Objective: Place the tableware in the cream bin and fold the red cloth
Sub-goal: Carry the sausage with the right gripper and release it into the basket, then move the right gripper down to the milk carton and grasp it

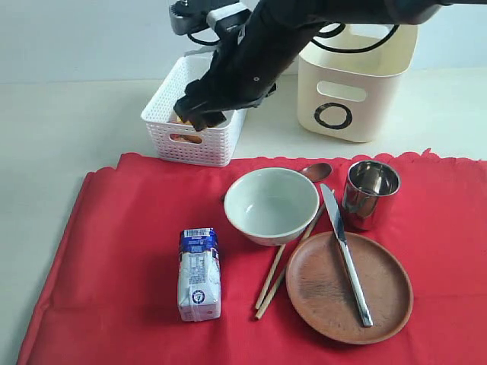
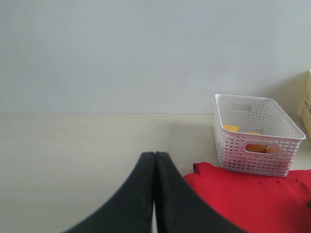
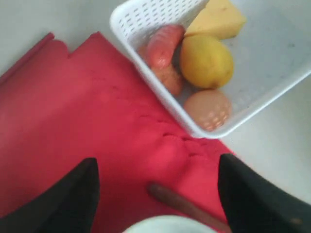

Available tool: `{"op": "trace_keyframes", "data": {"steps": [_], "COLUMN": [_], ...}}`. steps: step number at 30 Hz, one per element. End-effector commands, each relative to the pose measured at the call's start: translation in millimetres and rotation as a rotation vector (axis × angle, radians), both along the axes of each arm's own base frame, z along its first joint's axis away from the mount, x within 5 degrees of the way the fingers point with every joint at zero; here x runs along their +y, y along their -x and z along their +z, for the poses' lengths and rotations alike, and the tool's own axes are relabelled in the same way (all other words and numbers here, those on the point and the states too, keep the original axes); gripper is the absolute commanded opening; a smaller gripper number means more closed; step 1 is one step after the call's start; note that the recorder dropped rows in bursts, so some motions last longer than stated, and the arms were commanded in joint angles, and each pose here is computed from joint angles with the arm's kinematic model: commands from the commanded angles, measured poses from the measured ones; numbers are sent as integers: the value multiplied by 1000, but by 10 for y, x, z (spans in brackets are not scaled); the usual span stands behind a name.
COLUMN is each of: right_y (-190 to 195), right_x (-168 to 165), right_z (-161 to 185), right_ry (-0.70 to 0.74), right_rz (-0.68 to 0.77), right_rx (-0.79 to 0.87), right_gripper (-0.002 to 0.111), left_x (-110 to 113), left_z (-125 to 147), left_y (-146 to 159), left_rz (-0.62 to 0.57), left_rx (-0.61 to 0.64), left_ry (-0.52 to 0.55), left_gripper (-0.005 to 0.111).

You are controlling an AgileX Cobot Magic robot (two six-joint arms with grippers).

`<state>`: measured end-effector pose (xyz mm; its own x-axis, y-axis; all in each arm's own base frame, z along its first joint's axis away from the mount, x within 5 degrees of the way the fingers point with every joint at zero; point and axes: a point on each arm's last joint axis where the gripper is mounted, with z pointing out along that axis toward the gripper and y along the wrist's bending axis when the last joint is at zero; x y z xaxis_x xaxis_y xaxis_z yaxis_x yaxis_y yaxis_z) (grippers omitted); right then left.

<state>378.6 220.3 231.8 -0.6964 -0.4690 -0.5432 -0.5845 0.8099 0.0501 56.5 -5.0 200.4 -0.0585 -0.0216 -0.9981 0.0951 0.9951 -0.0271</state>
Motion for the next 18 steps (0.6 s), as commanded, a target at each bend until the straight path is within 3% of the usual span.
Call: {"op": "trace_keyframes", "data": {"steps": [1, 15, 18], "right_y": [136, 784, 956], "right_x": [48, 697, 781], "right_z": [23, -24, -56], "right_ry": [3, 79, 192], "right_rz": [99, 283, 266], "right_rx": [87, 211, 226], "right_gripper": [66, 66, 66], "left_x": [1, 1, 1], "left_z": [4, 4, 4], "left_y": [4, 4, 4], "left_rz": [1, 1, 1], "left_rx": [-6, -6, -6], "left_ry": [6, 6, 6], "left_gripper": [1, 1, 1]}}
